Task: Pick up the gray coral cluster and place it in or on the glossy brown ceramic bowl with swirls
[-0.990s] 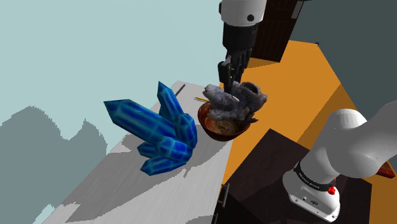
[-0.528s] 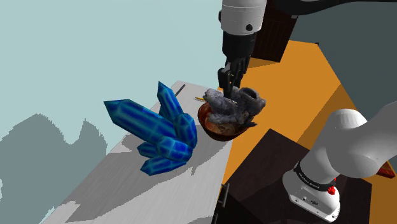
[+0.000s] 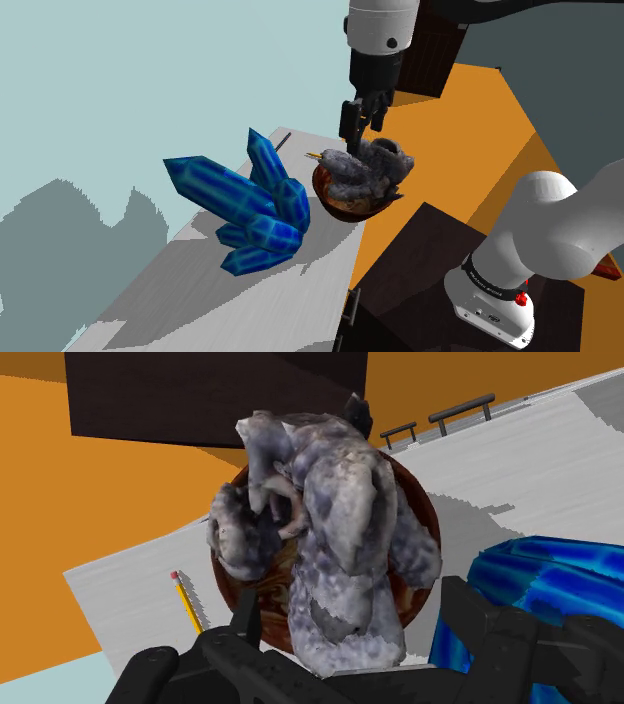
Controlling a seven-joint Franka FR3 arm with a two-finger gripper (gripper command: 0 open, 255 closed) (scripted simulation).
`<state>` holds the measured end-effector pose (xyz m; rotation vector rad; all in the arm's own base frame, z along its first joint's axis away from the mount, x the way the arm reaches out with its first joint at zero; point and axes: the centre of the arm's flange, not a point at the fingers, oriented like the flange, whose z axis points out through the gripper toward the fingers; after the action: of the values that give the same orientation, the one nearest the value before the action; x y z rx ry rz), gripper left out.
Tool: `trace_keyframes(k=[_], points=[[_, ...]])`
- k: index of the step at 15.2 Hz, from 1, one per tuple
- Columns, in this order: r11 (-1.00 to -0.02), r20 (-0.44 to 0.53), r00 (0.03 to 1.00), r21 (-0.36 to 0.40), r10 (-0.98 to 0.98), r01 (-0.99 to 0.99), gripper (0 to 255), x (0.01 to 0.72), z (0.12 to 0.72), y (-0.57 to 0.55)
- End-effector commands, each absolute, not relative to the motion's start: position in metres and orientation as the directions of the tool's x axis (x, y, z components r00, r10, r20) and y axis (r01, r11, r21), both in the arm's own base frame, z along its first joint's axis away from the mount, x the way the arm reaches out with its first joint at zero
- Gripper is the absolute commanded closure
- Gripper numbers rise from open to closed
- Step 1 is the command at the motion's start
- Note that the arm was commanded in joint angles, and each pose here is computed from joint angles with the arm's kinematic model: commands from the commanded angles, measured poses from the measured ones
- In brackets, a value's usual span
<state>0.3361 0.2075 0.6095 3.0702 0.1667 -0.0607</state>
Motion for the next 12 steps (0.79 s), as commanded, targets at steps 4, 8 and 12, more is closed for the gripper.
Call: trace_keyframes(k=[4, 8, 12], points=[[-0.992, -0.043, 0.993, 0.064, 0.107, 0.109, 0, 0.338, 0.649, 0.21], [-0.992, -0.043, 0.993, 0.064, 0.107, 0.109, 0, 0.338, 0.659, 0.211], [-0.992, -0.043, 0.993, 0.064, 0.107, 0.109, 0, 0.338, 0.659, 0.211]])
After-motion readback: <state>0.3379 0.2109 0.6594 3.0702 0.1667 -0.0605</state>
